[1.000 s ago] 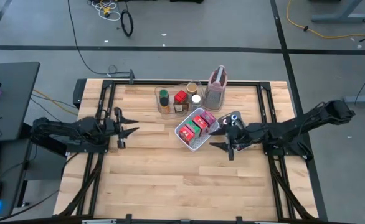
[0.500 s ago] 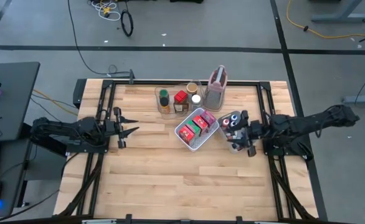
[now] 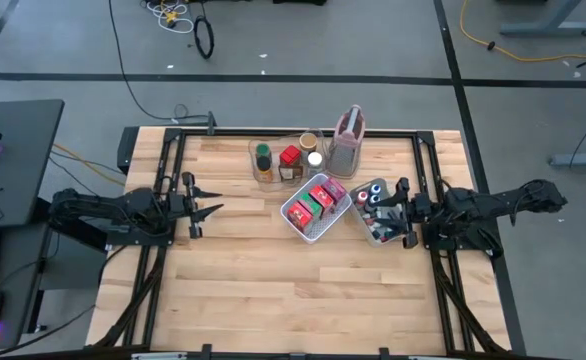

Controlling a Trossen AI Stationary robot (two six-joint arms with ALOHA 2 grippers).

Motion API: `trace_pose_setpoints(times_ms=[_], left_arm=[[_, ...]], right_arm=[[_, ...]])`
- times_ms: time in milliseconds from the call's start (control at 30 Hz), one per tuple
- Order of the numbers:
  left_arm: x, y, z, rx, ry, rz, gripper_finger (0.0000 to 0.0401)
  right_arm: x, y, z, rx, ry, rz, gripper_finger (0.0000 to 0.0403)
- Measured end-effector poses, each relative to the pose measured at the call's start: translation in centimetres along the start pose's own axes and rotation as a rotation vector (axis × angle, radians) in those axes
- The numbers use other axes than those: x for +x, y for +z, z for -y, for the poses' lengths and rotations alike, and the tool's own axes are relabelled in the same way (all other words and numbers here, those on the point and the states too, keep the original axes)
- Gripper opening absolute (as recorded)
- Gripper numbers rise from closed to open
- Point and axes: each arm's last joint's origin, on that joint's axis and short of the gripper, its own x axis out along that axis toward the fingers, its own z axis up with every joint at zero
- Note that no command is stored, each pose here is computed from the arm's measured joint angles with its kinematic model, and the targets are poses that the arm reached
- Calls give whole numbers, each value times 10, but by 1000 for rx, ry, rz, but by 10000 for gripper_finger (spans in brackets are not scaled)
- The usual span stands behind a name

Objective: Pick & Place Kitchen Items
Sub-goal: Return to Home Position

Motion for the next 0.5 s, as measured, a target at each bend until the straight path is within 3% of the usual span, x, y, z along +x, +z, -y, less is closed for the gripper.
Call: trace_pose_setpoints(times_ms=[167,500], left_arm=[[0,0,0,0,0,0,132],[0,0,0,0,-1,0,132]], right_arm=[[-9,-21,2,14,-28,29,210],[-22,-25,5,-6,-35,56,210]])
